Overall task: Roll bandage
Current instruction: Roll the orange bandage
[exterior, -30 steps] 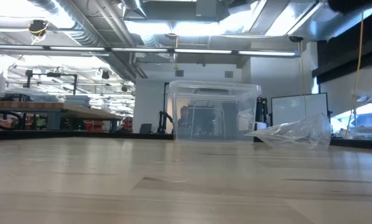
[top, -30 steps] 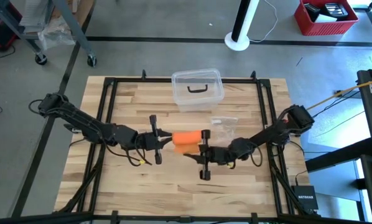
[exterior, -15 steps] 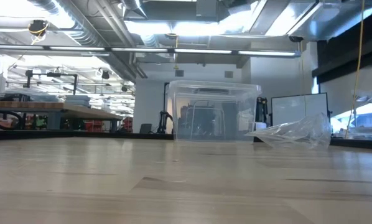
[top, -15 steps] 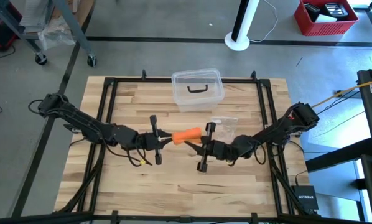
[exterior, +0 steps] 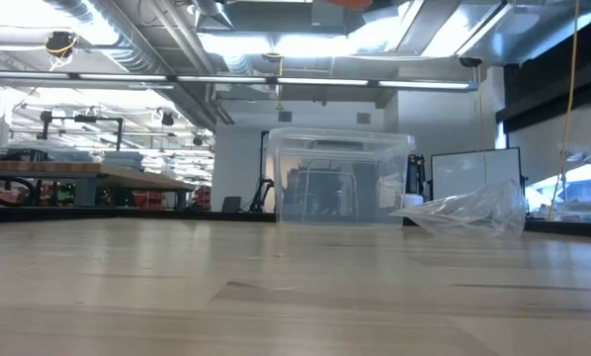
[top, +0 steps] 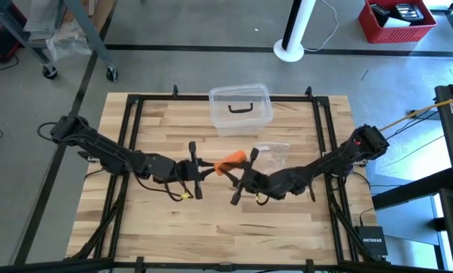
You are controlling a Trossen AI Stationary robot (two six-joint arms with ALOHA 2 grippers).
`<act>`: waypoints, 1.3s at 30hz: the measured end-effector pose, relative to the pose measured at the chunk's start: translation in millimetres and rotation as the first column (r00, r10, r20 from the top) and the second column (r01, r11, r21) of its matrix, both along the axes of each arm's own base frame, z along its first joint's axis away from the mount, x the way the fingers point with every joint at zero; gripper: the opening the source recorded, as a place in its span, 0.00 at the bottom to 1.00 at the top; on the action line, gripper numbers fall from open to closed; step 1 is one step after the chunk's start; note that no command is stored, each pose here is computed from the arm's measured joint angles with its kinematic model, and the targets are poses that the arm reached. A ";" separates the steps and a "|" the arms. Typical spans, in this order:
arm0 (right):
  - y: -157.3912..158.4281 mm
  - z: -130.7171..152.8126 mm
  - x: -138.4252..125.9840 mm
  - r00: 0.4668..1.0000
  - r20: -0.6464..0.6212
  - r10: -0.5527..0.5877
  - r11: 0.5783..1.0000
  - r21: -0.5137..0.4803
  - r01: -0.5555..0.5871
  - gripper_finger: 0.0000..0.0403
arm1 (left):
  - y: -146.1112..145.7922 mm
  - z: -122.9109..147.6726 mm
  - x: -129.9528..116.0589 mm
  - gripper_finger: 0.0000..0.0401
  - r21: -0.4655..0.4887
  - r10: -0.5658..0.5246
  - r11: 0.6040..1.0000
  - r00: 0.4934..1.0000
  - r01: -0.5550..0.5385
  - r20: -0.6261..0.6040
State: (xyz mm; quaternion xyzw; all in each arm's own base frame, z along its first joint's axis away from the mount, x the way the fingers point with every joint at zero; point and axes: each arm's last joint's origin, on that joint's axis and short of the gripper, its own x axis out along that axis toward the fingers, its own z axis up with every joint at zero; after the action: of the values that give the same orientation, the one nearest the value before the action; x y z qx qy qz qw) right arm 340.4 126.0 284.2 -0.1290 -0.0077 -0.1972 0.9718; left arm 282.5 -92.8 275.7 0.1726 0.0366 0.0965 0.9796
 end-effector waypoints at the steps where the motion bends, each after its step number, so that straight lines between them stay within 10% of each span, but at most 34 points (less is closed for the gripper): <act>1: 0.2 -0.2 0.4 1.000 -0.010 0.000 1.000 -0.004 0.000 0.25 | -0.3 -0.6 0.4 0.01 -0.007 -0.001 1.000 1.000 0.001 0.000; 9: -0.6 -7.0 2.1 0.994 -0.110 -0.025 0.999 -0.026 0.023 0.43 | -0.6 -4.7 0.5 0.01 -0.049 -0.006 0.999 1.000 0.004 -0.026; 26: -31.6 -30.4 9.8 0.934 -0.246 0.260 0.917 0.365 -0.159 0.37 | -0.6 -24.4 -3.0 0.01 0.008 -0.018 1.000 0.976 0.021 -0.218; 39: -37.3 -51.0 11.9 0.837 -0.383 0.391 0.886 0.402 -0.230 0.37 | -1.7 -41.5 0.0 0.01 0.011 -0.042 0.999 0.946 0.048 -0.322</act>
State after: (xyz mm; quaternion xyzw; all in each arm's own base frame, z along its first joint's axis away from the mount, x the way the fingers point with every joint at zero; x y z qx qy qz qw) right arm 352.2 88.7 233.2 0.0012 0.2319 0.0029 0.9727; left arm 282.5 -94.5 234.3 0.1960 0.1910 0.0449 0.9608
